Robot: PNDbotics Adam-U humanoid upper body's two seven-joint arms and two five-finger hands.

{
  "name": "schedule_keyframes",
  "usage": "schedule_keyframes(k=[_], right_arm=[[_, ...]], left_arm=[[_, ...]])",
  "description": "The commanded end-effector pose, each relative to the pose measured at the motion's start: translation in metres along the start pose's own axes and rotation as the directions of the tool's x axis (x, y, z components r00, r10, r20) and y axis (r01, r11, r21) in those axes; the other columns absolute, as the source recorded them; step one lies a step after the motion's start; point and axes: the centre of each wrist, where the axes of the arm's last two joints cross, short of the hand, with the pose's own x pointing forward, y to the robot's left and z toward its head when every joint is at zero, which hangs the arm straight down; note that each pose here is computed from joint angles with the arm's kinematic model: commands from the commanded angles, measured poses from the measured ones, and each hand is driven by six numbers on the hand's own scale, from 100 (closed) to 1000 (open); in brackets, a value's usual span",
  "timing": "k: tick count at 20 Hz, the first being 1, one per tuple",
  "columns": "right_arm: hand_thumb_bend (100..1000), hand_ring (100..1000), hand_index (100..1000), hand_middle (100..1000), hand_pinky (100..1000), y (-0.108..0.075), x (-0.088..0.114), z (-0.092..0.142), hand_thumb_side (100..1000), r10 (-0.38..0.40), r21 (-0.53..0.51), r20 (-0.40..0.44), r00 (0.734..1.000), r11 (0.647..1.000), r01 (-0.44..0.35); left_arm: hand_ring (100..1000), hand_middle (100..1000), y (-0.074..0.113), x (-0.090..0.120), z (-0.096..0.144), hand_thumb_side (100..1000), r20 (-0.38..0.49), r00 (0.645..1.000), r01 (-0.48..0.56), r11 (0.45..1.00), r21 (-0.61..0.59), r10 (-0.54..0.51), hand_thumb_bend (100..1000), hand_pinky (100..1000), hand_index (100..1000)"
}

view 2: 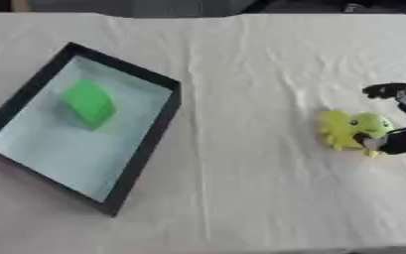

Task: Pick up objects on the table and place them in the box.

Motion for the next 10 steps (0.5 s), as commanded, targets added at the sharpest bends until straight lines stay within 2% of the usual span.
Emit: schedule_keyframes(k=[1,7,10], right_arm=[[406,926,916,844,945,-0.0152,-0.0083,0.0006,146,0.06,0.005,-0.031,0.998,0.998,-0.059],[411,925,911,835,941,-0.0151,-0.0109,-0.0039,174,0.1,0.031,-0.047,0.994,0.995,-0.099],[416,904,887,752,931,-0.0143,-0.0102,-0.0054,202,0.133,0.041,-0.06,0.989,0.991,-0.13]], left_arm=[[596,779,0.0029,0.0067,-0.0049,663,0.03,1.0,0.011,1.0,-0.007,-0.01,438,816,795],[595,779,0.0016,0.0069,-0.0049,664,0.03,1.0,0.007,1.0,-0.012,-0.006,438,816,794],[595,779,0.0015,0.0065,-0.0045,664,0.029,1.0,0.007,1.0,-0.013,-0.007,438,816,794]])
